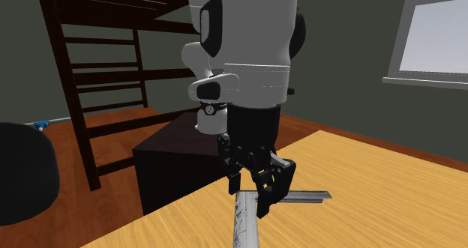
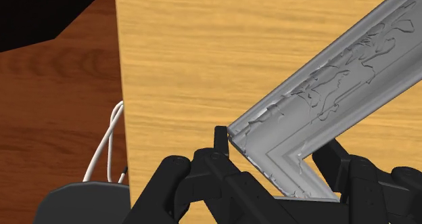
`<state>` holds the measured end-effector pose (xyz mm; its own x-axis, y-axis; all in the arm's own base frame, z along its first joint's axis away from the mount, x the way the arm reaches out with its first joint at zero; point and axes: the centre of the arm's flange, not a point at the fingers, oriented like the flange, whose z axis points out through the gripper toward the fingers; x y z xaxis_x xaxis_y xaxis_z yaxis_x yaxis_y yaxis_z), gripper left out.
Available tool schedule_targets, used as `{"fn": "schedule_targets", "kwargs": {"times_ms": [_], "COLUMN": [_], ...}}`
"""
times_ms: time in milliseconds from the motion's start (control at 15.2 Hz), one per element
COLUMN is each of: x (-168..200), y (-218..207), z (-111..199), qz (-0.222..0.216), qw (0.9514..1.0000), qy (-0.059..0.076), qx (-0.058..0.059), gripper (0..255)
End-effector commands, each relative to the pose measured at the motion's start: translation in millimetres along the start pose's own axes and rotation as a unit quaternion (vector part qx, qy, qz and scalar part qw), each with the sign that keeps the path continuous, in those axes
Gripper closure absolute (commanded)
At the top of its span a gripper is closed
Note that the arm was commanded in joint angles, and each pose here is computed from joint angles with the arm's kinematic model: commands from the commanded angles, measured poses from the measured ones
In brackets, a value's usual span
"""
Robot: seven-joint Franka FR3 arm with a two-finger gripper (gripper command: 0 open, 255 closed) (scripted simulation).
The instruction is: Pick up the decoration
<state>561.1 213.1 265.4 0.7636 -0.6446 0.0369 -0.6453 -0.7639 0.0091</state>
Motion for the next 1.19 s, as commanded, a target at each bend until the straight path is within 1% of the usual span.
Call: {"fn": "schedule_targets", "kwargs": {"times_ms": [0, 330, 1122], "x": [-0.5, -0.9, 1.4], "y": [0.2, -0.2, 0.4], "z": [2.3, 2.9, -60.4], "qz": [0.000, 0.000, 0.000], "qw": [1.0000, 1.0000, 1.0000], "qy": [-0.001, -0.001, -0.001], "qx": [-0.001, -0.001, -0.001], "gripper": [255, 255, 255]}}
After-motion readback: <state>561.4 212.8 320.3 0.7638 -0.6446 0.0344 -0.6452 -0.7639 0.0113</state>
